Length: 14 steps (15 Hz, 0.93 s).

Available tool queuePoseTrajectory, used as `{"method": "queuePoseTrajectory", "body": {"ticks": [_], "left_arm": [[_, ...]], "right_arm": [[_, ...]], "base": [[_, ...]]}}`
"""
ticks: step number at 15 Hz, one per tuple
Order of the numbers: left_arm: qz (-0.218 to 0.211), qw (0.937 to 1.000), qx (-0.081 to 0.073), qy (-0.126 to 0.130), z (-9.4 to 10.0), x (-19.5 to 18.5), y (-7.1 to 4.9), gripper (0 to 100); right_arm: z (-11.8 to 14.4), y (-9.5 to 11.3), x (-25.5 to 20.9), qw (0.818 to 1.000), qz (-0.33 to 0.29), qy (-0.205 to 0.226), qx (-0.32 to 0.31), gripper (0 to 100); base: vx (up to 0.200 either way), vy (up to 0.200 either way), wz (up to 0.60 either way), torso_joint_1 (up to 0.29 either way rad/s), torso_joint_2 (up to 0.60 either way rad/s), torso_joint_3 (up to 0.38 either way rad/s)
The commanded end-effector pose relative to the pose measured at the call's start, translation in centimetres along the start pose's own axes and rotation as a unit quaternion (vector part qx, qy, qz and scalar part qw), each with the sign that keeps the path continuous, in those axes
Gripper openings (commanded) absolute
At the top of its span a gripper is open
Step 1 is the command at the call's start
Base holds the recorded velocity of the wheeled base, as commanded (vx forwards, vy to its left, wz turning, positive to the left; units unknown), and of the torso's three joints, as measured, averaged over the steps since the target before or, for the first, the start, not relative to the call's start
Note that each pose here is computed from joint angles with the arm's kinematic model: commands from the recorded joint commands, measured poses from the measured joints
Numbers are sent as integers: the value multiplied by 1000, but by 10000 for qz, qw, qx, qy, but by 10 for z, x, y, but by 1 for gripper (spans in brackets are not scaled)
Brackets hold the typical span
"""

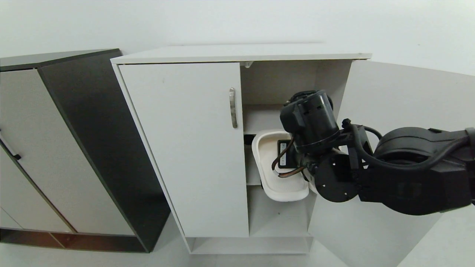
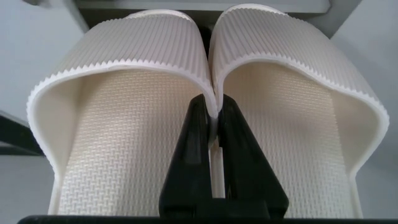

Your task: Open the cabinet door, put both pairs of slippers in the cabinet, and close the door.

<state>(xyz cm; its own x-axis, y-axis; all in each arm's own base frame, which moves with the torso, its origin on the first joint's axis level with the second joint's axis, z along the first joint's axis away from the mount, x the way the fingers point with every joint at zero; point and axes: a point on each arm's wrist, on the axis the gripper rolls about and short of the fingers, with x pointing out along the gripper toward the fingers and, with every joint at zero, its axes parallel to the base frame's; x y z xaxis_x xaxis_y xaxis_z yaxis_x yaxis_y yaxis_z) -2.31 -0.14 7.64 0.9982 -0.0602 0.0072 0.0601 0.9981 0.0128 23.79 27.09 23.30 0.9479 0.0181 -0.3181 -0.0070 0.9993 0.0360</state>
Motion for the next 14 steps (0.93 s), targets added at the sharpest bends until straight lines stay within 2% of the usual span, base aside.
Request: {"method": "queuePoseTrajectory", "body": {"ticks": [1,5,14], "left_arm": [[2,10000,7,6,0,0,0,0],[2,10000,7,6,0,0,0,0],[2,10000,7,6,0,0,0,0]], "right_arm": [[-3,0,6,9999,-74,38,-73,0],[-3,0,6,9999,-127,4,-85,0],[-1,-1,6,9998,-139,-20,-111,0]], "base": [[0,0,0,0,0,0],[0,0,0,0,0,0],[200,0,0,2,3,5]]}}
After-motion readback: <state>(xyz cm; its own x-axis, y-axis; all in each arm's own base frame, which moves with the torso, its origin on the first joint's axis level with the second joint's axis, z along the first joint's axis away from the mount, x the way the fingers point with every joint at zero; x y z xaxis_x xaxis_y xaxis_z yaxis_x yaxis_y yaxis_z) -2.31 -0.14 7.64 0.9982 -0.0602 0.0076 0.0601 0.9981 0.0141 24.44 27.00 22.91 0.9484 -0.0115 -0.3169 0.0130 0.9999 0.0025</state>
